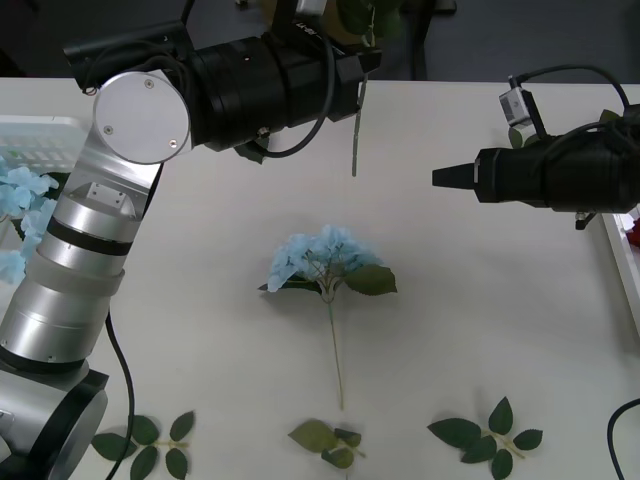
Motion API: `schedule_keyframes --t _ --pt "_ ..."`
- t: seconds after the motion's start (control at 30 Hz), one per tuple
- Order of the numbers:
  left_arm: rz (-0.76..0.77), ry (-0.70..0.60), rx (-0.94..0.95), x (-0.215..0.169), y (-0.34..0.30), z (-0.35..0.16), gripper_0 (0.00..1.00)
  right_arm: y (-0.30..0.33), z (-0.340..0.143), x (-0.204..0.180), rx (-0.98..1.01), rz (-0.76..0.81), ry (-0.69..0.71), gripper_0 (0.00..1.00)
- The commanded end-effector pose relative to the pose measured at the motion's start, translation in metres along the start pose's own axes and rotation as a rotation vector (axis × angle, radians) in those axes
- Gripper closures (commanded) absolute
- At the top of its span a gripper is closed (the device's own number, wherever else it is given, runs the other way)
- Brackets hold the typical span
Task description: Place the red flowers into the right box and the blue flowers into the left box. If a person shows an open palm, hand one flower to the person first, then continue sorting.
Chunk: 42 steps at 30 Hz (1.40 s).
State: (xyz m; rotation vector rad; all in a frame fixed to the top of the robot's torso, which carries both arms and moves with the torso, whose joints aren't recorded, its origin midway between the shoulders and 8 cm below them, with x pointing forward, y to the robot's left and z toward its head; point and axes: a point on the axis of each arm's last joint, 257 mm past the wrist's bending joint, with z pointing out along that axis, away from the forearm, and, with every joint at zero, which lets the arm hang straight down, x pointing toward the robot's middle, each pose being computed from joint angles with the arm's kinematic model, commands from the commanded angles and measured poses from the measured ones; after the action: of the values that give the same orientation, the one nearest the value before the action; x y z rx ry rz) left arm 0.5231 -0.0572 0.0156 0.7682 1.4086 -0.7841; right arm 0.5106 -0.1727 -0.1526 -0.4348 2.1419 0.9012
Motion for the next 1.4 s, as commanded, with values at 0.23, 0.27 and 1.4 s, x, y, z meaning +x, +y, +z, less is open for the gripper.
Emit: schedule_keyframes --t 0.23,0.27,1.4 --pt "0.009 -0.048 0.016 0.008 -0.027 0.012 1.0 0.01 -0.052 -0.005 -0.377 -0.03 -0.337 0.01" --pt "0.007 -0.048 0.017 0.008 -0.027 0.012 1.0 0.014 -0.055 -0.006 -0.4 -0.048 -0.374 0.01" --pt "-0.02 0.004 0.039 0.02 -0.021 -0.002 1.0 0.151 0.066 -0.08 -0.626 0.086 -0.608 0.66"
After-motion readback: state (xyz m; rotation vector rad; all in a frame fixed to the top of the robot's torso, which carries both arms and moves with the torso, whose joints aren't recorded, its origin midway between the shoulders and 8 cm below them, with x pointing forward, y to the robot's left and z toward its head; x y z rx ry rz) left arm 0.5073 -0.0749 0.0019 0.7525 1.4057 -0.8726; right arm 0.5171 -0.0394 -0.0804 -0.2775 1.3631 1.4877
